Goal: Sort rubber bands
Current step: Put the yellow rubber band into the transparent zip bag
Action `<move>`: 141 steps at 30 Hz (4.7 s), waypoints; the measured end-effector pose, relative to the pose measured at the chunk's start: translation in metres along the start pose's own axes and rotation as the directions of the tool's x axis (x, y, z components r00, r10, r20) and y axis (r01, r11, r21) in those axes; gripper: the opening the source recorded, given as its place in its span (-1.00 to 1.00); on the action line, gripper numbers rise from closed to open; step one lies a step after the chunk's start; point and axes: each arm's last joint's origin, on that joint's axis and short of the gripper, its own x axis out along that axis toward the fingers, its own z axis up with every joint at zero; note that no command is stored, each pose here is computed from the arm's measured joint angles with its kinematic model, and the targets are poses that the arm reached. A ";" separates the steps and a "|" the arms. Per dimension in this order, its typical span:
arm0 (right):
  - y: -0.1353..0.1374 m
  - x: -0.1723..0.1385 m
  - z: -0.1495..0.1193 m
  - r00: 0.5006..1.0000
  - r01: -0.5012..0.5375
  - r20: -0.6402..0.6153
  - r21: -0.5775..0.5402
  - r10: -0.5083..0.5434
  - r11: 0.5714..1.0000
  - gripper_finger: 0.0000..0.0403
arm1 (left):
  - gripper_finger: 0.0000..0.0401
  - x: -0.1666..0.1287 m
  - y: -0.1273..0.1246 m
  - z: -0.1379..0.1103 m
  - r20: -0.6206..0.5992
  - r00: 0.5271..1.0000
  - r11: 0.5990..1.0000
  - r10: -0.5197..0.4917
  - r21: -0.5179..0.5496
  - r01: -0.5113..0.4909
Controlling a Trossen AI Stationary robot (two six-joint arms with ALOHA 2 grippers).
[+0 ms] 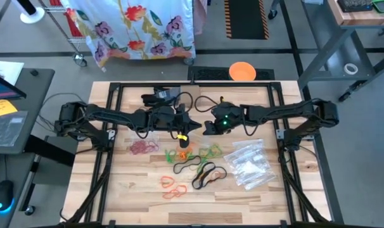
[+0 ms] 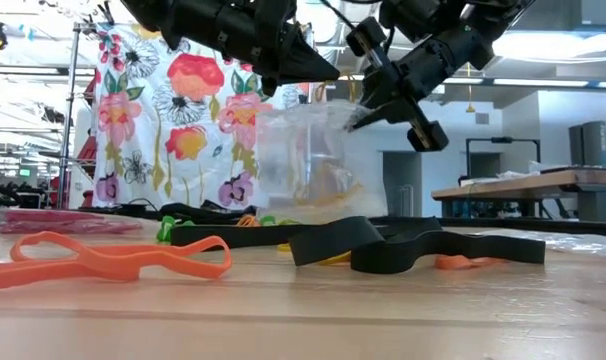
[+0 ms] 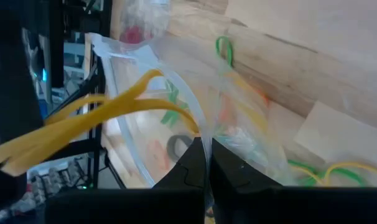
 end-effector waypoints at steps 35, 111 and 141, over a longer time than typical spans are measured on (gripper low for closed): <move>-0.008 -0.005 0.012 1.000 0.015 -0.010 0.025 -0.014 1.000 -1.00 | -0.21 -0.003 -0.015 -0.002 -0.005 0.972 0.959 0.235 0.167 -0.231; -0.001 -0.080 0.042 0.987 -0.106 0.111 -0.080 0.114 0.991 -1.00 | -0.82 0.017 -0.032 -0.097 -0.730 0.651 0.977 -0.210 -0.139 0.159; 0.003 -0.072 0.024 0.996 -0.082 0.028 -0.105 0.085 0.991 -1.00 | -1.00 0.023 -0.080 -0.037 -0.654 0.708 0.913 -0.265 0.065 0.402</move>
